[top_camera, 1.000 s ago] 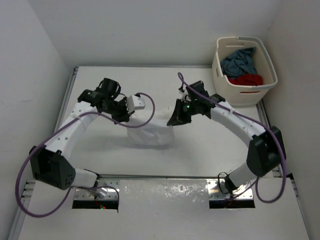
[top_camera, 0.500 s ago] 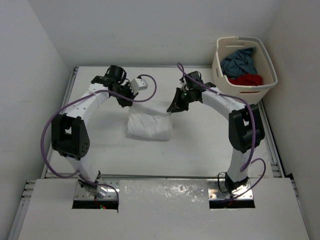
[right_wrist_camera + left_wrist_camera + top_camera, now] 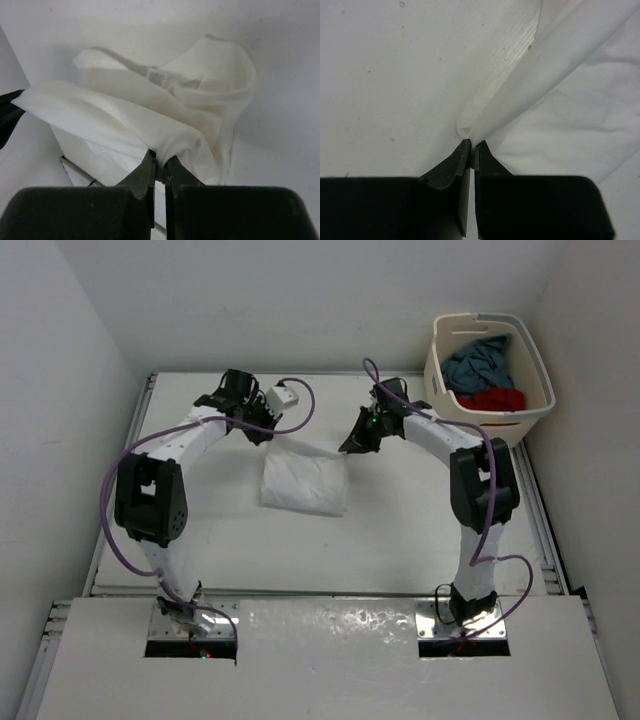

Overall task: Fold and stack the t-shirts
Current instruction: Fold the long partially folded tshirt into a neat square

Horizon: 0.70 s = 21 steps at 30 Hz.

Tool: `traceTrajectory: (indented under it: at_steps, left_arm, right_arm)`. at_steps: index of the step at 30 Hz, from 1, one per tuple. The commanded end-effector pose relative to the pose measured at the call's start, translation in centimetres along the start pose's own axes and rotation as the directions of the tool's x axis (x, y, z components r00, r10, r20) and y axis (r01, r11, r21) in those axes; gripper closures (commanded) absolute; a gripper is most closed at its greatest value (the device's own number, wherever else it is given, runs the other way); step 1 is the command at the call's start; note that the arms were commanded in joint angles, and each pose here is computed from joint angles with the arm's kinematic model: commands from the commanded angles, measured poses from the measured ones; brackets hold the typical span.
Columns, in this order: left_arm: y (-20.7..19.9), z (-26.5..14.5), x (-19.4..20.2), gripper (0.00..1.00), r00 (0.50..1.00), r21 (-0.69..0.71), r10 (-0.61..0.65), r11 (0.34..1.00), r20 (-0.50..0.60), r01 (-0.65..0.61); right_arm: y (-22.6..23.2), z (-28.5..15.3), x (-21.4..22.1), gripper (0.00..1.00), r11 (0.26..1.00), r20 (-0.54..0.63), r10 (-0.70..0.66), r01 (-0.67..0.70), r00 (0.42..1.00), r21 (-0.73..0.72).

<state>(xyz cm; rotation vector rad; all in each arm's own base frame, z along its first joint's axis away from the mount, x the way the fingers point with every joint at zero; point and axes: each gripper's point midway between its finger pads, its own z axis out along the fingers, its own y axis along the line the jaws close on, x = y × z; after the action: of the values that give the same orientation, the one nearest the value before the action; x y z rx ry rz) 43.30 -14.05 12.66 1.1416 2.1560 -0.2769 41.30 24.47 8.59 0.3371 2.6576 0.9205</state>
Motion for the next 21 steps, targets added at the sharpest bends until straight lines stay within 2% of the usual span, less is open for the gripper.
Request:
traceTrajectory:
  at_steps: [1,2,3,4,5,6,7,8,9,10,11,12,14,16,18,19,20,21]
  left_arm:
    - [3.0,1.2,0.2,1.00,1.000,-0.096,-0.018,0.995,-0.013,0.017]
    - [3.0,1.4,0.5,1.00,0.999,-0.094,-0.025,0.995,-0.027,0.022]
    - [3.3,2.2,1.2,1.00,0.998,-0.100,-0.043,0.994,-0.051,0.037]
    - [3.7,2.8,1.8,0.95,0.995,-0.120,-0.073,0.991,-0.070,0.064]
    - [3.8,2.7,1.4,0.86,0.994,-0.126,-0.085,0.989,-0.062,0.077]
    - [4.3,3.4,2.2,0.72,0.990,-0.147,-0.108,0.985,-0.088,0.094]
    - [4.9,3.5,1.8,0.61,0.987,-0.170,-0.139,0.978,-0.080,0.124]
    - [5.6,3.6,2.0,0.38,0.984,-0.197,-0.158,0.971,-0.086,0.138]
    - [5.9,4.3,2.4,0.31,0.979,-0.205,-0.178,0.967,-0.100,0.154]
    - [6.9,4.0,1.1,0.27,0.977,-0.227,-0.202,0.957,-0.067,0.182]
    - [7.3,3.9,0.9,0.25,0.971,-0.230,-0.233,0.949,-0.061,0.213]
    - [8.2,3.1,-0.6,0.23,0.969,-0.240,-0.247,0.942,-0.016,0.236]
    - [9.1,1.3,-2.3,0.19,0.952,-0.246,-0.302,0.919,0.059,0.307]
    - [9.9,-0.4,-3.4,0.17,0.936,-0.265,-0.332,0.897,0.121,0.353]
    - [9.2,-2.2,-4.2,0.17,0.927,-0.264,-0.338,0.890,0.161,0.371]
    - [8.7,-2.8,-4.6,0.21,0.925,-0.248,-0.334,0.894,0.182,0.372]
    - [7.3,-4.0,-6.0,0.25,0.920,-0.193,-0.319,0.911,0.228,0.364]
    - [5.7,-3.2,-4.9,0.32,0.915,-0.145,-0.346,0.914,0.209,0.379]
  right_arm:
    - [-1.7,1.0,-2.7,0.97,0.998,0.063,0.038,-0.041,0.997,0.054]
    - [-1.7,1.2,-3.0,0.91,0.997,0.070,0.046,-0.050,0.996,0.053]
    - [-1.6,1.5,-3.3,0.81,0.998,0.077,0.047,-0.050,0.996,0.046]
    - [-1.8,2.0,-3.8,0.65,0.997,0.077,0.049,-0.053,0.996,0.050]
    - [-1.7,2.3,-4.2,0.58,0.998,0.081,0.042,-0.046,0.996,0.050]
    - [-2.2,2.6,-4.3,0.52,0.996,0.071,0.042,-0.047,0.997,0.071]
    - [-1.8,2.3,-6.2,0.46,0.995,0.115,0.016,-0.027,0.993,0.091]
    - [-3.3,3.2,-6.5,0.37,0.990,0.104,-0.007,-0.007,0.995,0.140]
    - [-3.9,3.1,-6.9,0.33,0.985,0.103,-0.020,0.003,0.994,0.170]
    - [-4.3,2.9,-7.9,0.31,0.982,0.127,-0.040,0.015,0.991,0.190]
    - [-4.0,2.4,-9.0,0.22,0.979,0.147,-0.082,0.052,0.986,0.195]
    - [-3.7,1.9,-9.7,0.21,0.978,0.164,-0.107,0.074,0.981,0.195]
    - [-1.5,-0.1,-11.1,0.18,0.972,0.220,-0.196,0.160,0.956,0.172]
    - [-0.4,-1.2,-10.7,0.19,0.960,0.232,-0.260,0.225,0.938,0.166]
    - [1.8,-3.3,-9.9,0.28,0.945,0.260,-0.320,0.289,0.911,0.151]
    - [1.2,-3.1,-8.5,0.35,0.940,0.233,-0.332,0.299,0.914,0.163]
    - [2.7,-4.0,-8.0,0.54,0.936,0.260,-0.351,0.328,0.900,0.130]
    - [2.5,-2.8,-5.6,0.65,0.933,0.216,-0.360,0.342,0.908,0.114]
